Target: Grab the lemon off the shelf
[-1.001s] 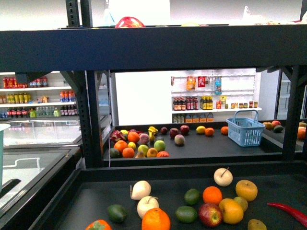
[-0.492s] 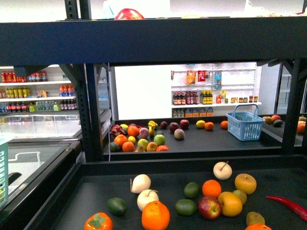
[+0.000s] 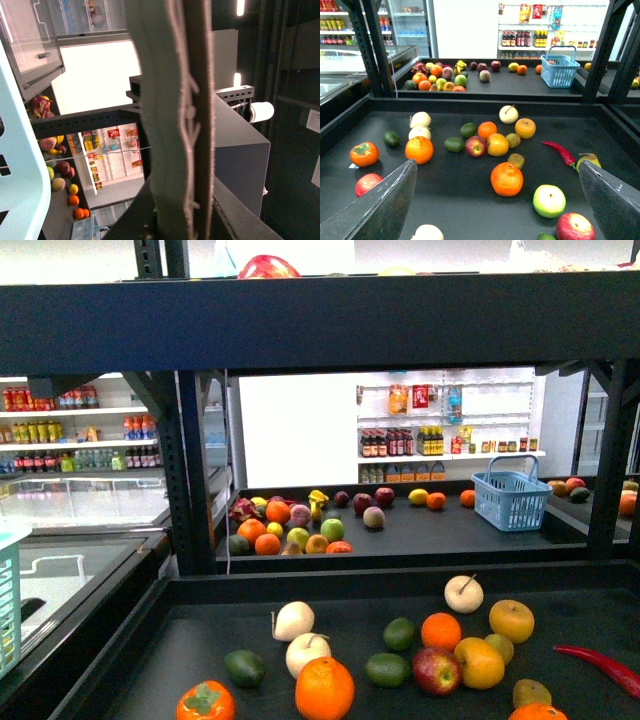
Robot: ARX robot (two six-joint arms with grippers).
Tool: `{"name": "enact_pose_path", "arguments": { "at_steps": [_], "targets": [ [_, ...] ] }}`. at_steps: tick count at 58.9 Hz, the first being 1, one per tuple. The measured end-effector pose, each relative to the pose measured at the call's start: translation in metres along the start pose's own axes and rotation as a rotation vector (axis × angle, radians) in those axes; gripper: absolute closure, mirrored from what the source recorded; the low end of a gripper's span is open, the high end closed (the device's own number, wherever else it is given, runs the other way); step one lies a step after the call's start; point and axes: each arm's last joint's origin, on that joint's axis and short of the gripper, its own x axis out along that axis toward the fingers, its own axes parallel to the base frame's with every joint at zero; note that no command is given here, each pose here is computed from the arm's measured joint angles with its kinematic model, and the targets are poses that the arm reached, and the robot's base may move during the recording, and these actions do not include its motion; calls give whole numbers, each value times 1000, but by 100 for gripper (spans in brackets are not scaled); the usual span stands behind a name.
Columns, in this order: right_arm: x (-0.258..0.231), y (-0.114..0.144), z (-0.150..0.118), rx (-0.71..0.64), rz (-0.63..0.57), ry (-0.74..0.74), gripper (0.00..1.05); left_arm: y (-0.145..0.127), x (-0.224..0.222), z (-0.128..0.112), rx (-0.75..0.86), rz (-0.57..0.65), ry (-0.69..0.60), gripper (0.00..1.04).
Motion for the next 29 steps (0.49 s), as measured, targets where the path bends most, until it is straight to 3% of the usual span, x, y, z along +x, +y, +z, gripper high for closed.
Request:
{"name": "enact_pose_path", "arguments": {
  "at_steps": [19,29],
  "targets": [
    [0,0,0,0,0,0,7,4,-11,6,34,157,-12,7],
    [0,0,0,0,0,0,7,-8,-10,9,53,143,-15,8]
  ]
}}
